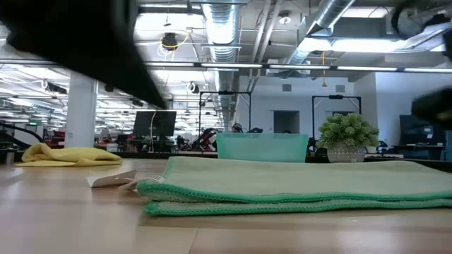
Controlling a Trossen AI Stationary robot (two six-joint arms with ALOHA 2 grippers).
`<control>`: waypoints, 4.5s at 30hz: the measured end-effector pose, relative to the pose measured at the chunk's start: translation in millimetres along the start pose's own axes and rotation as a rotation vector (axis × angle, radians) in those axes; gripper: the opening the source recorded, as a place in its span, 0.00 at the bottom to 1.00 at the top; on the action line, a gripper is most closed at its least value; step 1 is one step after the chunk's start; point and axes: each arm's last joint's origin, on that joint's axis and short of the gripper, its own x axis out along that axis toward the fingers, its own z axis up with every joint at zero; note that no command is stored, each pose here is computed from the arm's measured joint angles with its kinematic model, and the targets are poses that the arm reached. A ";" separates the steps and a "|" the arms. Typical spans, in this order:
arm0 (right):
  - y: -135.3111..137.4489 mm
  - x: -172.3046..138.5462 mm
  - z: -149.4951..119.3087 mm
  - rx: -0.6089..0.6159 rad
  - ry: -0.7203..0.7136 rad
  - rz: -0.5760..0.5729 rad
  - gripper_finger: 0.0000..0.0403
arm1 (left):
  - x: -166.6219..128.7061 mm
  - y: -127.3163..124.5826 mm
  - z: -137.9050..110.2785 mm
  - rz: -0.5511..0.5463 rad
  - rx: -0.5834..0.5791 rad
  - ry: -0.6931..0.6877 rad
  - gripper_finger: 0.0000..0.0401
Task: Fold microfiber towels
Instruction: Fold the green microfiber cloth
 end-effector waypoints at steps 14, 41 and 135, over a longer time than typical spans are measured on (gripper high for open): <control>-25.4 -3.9 33.9 0.076 -0.336 -0.317 0.19 | 47.3 11.7 -22.8 -0.162 -0.115 0.088 0.00; -52.0 10.6 -11.9 0.329 -0.116 -0.446 0.19 | 58.3 65.6 -42.1 0.135 -0.378 0.061 0.00; 4.1 94.0 107.1 -0.724 -0.492 0.156 0.30 | 43.2 23.8 7.8 0.053 -0.282 -0.048 0.00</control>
